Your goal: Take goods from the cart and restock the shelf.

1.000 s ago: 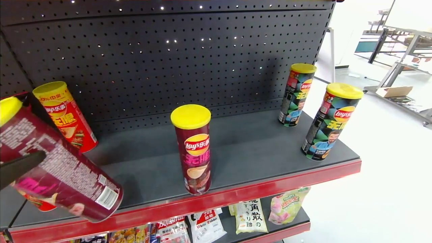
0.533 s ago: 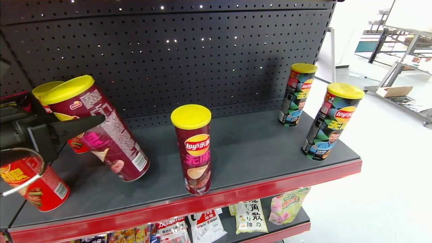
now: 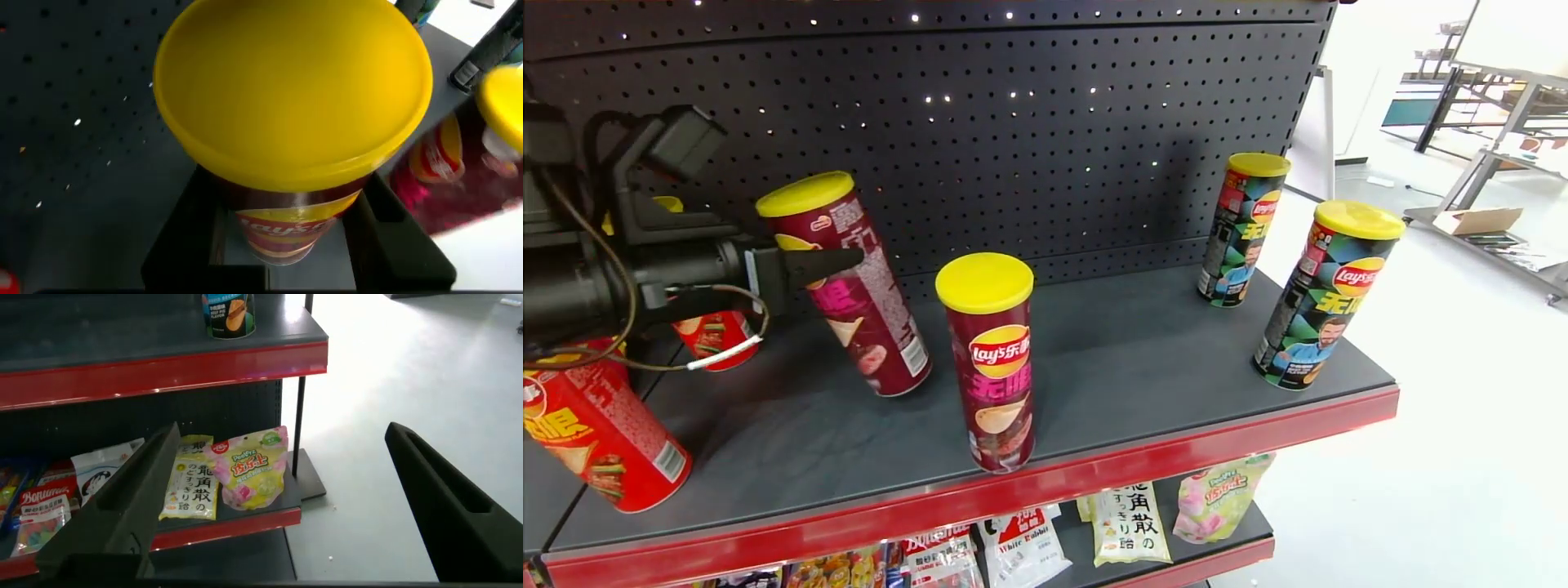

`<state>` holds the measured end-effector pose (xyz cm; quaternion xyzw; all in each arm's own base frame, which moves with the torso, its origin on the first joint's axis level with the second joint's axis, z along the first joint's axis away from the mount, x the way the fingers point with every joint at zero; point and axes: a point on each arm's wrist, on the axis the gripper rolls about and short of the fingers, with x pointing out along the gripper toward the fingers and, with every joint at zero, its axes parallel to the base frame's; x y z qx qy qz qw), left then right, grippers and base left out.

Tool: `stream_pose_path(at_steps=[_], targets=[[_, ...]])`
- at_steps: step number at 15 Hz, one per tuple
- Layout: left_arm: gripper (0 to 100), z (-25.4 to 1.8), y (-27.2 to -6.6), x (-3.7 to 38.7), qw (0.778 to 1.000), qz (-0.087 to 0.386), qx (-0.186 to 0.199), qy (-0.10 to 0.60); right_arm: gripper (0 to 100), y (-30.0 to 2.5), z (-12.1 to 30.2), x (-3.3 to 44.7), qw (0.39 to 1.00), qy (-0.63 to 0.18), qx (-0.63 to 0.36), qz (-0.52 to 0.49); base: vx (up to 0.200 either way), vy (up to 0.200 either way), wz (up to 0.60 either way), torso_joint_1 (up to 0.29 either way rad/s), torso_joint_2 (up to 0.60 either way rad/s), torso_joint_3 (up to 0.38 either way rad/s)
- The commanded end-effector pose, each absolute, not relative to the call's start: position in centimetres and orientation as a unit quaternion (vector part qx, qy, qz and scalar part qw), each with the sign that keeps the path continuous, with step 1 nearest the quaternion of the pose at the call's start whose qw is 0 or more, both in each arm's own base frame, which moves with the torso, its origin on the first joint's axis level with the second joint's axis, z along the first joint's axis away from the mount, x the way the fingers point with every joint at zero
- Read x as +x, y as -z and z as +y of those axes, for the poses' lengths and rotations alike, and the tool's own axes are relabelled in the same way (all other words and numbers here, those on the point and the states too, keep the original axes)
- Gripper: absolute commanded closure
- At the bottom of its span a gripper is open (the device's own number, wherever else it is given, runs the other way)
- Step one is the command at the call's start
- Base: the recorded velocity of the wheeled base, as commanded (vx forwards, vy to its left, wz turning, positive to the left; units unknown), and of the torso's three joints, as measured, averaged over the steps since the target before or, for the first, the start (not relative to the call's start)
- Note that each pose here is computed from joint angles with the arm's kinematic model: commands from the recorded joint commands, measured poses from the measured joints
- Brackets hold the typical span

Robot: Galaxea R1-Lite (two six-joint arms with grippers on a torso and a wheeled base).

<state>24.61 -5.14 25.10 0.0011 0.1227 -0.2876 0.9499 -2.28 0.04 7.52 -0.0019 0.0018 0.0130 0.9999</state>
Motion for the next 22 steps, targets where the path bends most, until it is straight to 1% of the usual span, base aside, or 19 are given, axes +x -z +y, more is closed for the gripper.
stream_pose_path(at_steps=[1,3,5,8,14,18,22], targets=[[100,-7.7,-23.8,28.3,0.939,0.145,0.007,0.31,0,-7.6,0.0,-2.3,1.0,-0.013,-0.002,0.001,0.0,0.0,0.0,0.0,0.0,0.0],[100,-9.4,-23.0,30.5,0.942,0.137,0.014,0.307,0,-7.5,0.0,-2.3,1.0,-0.013,-0.002,0.002,0.0,0.0,0.0,0.0,0.0,0.0],[100,-10.3,-22.4,32.7,0.947,0.123,0.018,0.296,0,-7.5,0.0,-2.3,1.0,-0.013,-0.002,0.002,0.0,0.0,0.0,0.0,0.0,0.0],[100,-11.7,-22.0,34.6,0.947,0.112,0.02,0.299,0,-7.6,0.0,-2.3,1.0,-0.013,-0.002,0.001,0.0,0.0,0.0,0.0,0.0,0.0],[100,-13.3,-21.1,35.5,0.946,0.118,0.024,0.299,0,-7.6,0.0,-2.3,1.0,-0.013,-0.002,0.001,0.0,0.0,0.0,0.0,0.0,0.0],[100,-14.1,-21.7,36.1,0.947,0.105,0.025,0.303,0,-7.6,0.0,-2.3,1.0,-0.013,-0.002,0.001,0.0,0.0,0.0,0.0,0.0,0.0],[100,-14.2,-21.8,36.3,0.948,0.1,0.028,0.3,0,-7.5,0.0,-2.3,1.0,-0.013,-0.002,0.002,0.0,0.0,0.0,0.0,0.0,0.0]])
